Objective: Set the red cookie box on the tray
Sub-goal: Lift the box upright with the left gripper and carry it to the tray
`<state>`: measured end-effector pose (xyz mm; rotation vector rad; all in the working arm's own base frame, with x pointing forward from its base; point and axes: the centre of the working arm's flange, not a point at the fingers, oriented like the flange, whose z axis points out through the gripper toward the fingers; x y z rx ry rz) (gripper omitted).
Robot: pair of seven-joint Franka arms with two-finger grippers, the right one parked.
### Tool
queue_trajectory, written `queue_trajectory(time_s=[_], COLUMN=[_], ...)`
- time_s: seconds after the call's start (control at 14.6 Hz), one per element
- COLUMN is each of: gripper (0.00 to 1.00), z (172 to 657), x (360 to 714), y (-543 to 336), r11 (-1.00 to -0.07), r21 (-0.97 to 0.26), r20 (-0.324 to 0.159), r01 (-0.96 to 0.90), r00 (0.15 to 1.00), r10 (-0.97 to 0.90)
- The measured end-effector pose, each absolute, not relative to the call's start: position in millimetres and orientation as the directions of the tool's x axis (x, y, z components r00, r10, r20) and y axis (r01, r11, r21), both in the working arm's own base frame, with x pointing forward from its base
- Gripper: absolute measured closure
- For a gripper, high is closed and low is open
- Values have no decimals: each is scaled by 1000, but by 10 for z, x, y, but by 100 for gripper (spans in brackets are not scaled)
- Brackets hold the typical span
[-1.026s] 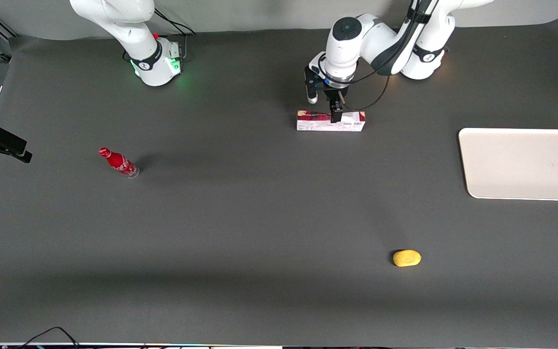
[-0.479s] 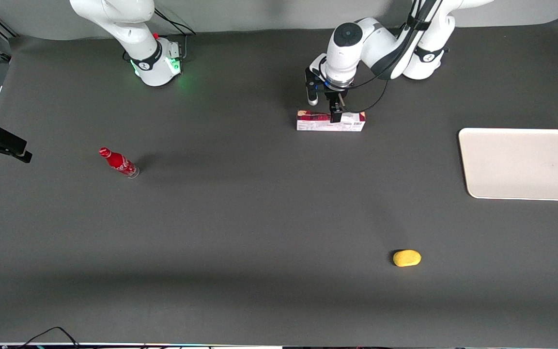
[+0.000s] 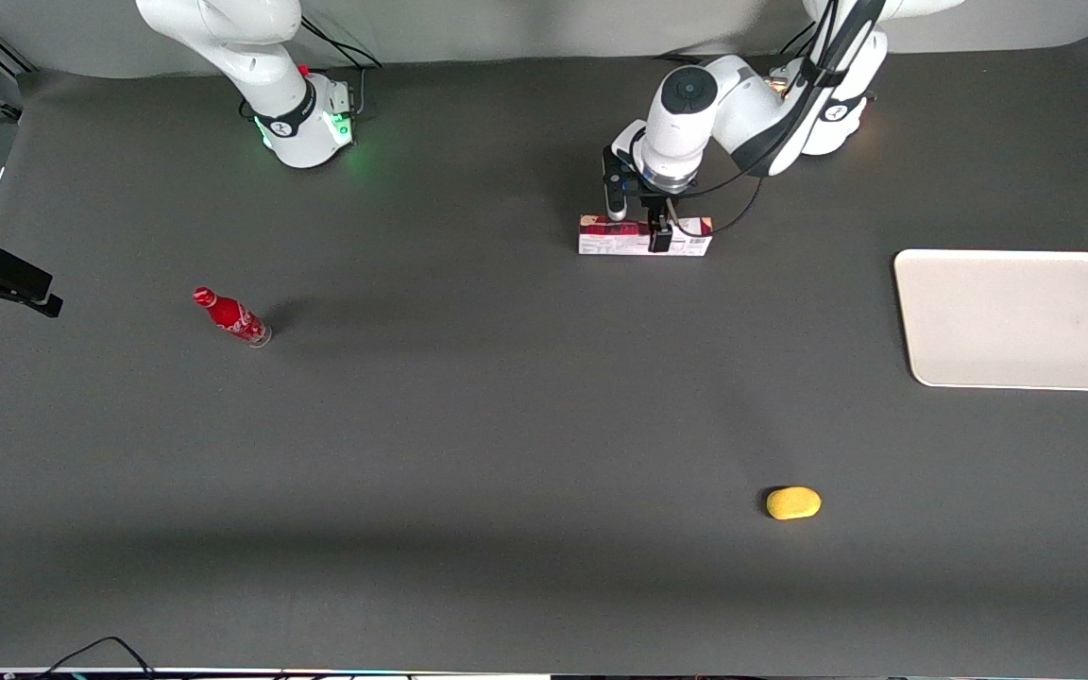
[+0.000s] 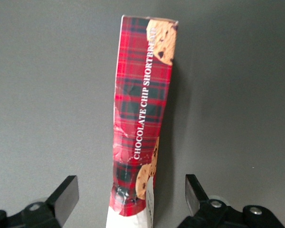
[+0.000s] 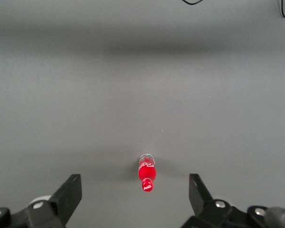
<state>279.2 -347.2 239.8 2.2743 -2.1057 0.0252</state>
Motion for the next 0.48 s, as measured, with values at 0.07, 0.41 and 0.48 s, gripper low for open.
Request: queue_trajectory(time_s=[0.07, 0.41, 0.48], gripper=[0, 0, 0], z=[2371, 2279, 2258], x=[2798, 2579, 2606], y=[-3473, -3643, -3630], r11=[-79, -73, -73], r21=[29, -11, -24], r20=[43, 14, 7], r01=[-996, -997, -997], r00=[80, 73, 73], r10=[-996, -997, -997])
